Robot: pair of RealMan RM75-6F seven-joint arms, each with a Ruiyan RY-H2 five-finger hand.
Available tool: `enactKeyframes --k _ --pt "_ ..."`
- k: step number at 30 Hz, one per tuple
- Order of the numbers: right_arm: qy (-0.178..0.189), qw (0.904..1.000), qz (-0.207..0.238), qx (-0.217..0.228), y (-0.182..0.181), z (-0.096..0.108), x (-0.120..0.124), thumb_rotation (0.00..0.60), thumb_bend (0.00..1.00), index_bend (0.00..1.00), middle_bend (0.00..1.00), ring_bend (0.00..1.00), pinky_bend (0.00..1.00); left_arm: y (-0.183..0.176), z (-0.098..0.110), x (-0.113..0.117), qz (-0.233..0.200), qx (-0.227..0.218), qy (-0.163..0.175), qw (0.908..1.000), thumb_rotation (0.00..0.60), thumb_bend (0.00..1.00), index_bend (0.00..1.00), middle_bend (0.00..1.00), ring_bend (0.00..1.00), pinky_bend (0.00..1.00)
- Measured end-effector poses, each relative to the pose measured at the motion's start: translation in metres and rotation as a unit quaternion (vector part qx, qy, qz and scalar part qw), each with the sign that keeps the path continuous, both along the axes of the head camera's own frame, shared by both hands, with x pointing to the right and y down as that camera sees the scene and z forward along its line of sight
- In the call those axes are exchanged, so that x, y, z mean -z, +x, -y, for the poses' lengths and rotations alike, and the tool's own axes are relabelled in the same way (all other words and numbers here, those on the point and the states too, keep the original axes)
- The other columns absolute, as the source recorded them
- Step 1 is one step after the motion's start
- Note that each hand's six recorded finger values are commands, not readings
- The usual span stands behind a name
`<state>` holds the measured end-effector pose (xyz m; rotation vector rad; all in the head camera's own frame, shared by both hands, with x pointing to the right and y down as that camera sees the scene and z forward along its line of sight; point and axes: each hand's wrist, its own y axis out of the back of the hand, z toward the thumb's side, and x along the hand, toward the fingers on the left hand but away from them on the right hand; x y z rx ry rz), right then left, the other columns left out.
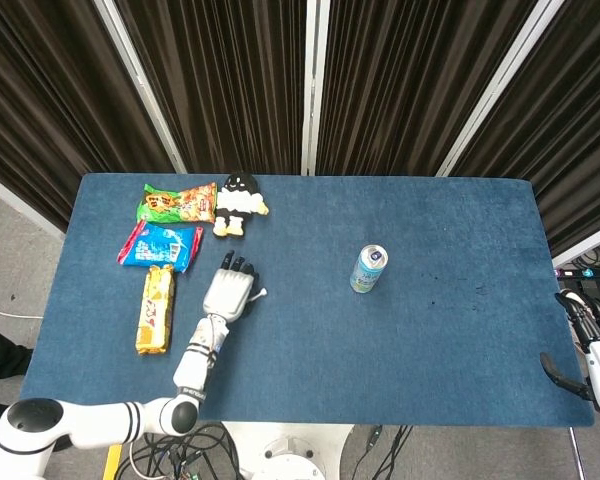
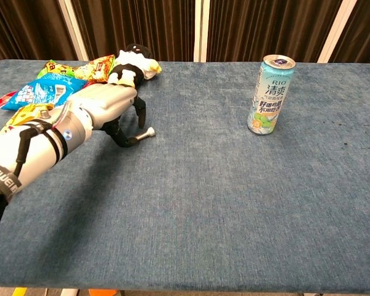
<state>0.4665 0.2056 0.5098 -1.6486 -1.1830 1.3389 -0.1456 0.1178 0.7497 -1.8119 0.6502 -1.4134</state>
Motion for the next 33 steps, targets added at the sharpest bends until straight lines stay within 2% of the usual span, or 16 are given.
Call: enactKeyframes --k 5,10,33 --pt "0.0 1.0 -0.001 -0.001 0.0004 -0.0001 0.0004 0.6 0.24 0.09 0.15 0.0 0.0 0.0041 -0.0023 -0.0022 -0.007 0.003 -0.011 0.9999 0.6 0.31 0.45 0.25 0.12 0.0" --pt "0.001 1.0 -0.003 -0.004 0.0024 -0.0009 0.002 0.6 0.24 0.09 0.15 0.0 0.0 0.0043 -0.0018 -0.005 0.007 -0.002 -0.003 1.0 0.6 0.32 0.45 0.25 0.12 0.0" --pt "0.0 1.0 -0.004 -0.008 0.0041 -0.0027 0.003 0.6 0.24 0.09 0.15 0.0 0.0 0.0025 -0.0034 -0.0104 0.015 0.005 -0.018 0.9997 0.6 0.39 0.49 0.25 0.12 0.0"
